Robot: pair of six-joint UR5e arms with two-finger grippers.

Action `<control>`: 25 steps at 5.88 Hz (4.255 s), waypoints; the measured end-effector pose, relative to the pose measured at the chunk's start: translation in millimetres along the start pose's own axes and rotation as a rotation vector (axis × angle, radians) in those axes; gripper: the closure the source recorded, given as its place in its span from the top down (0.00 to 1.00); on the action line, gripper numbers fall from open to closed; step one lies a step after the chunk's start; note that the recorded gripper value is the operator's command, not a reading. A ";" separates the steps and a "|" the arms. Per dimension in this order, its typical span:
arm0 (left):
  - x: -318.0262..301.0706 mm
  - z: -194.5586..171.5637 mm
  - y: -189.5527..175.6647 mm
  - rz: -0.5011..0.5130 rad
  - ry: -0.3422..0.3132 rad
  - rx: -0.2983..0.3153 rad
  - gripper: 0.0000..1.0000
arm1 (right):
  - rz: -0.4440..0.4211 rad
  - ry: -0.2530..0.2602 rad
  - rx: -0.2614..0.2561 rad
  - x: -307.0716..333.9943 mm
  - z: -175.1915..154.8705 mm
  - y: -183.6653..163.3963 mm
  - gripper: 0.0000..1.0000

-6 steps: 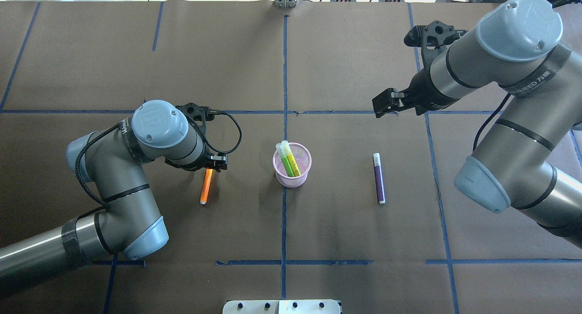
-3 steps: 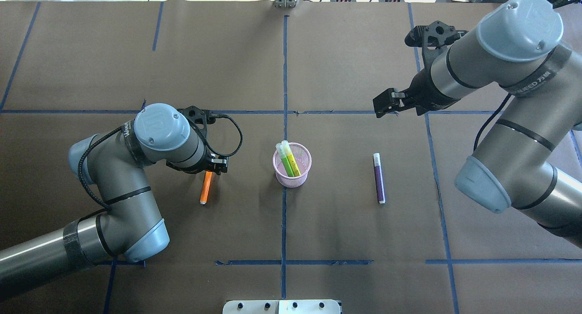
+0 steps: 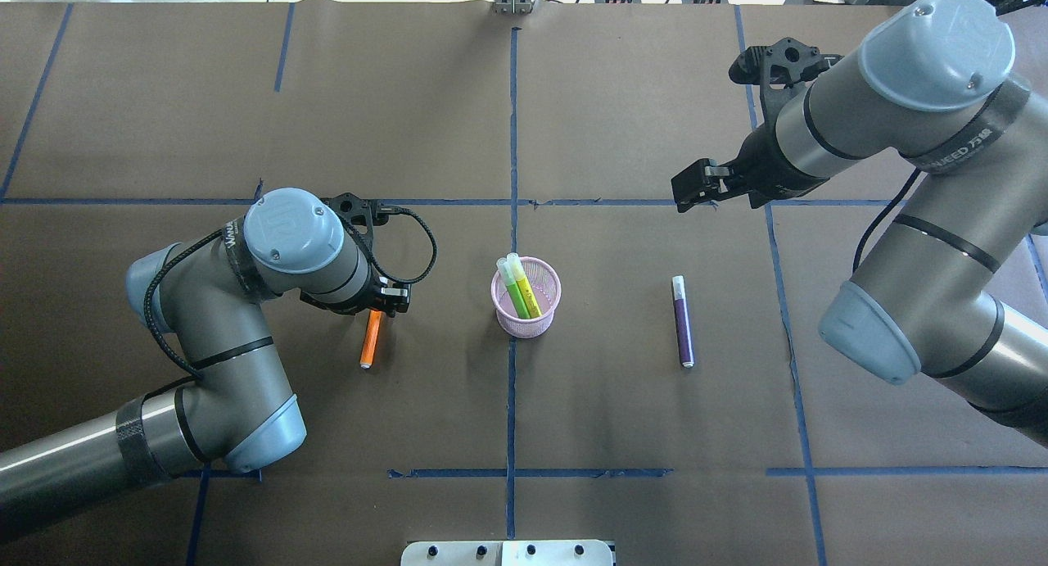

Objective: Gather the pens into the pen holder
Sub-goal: 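Grasp the orange marker with the left gripper, then lift the orange marker and carry it over the pink cup, then lower the orange marker into the cup and open the left gripper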

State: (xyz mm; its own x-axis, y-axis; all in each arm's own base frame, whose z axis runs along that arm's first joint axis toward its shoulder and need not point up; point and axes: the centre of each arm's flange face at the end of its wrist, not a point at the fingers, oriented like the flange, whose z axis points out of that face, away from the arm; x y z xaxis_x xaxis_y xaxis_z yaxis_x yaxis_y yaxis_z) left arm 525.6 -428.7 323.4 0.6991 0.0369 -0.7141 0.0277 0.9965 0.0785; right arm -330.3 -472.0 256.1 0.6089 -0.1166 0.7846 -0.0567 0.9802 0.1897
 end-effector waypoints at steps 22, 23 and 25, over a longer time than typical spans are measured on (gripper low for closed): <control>182.6 -99.1 30.9 0.137 0.281 0.526 0.99 | 0.000 -0.009 0.009 -2.2 -4.9 2.1 1.00; 184.2 -108.1 33.9 0.159 0.298 0.516 0.99 | 0.000 -0.010 0.008 -2.4 -4.7 2.3 1.00; 176.3 -121.9 25.0 0.192 0.300 0.475 0.99 | 0.001 -0.008 0.006 -1.7 -3.8 2.2 1.00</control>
State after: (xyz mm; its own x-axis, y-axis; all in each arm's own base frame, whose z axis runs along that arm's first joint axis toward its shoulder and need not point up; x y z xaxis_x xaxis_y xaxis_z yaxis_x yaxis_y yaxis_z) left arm 562.5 -388.2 114.6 0.4923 0.3021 -0.8163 0.2857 0.8298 0.4794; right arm -328.5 -469.0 252.9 0.6026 -0.1171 0.7894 -0.0623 0.9792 0.1929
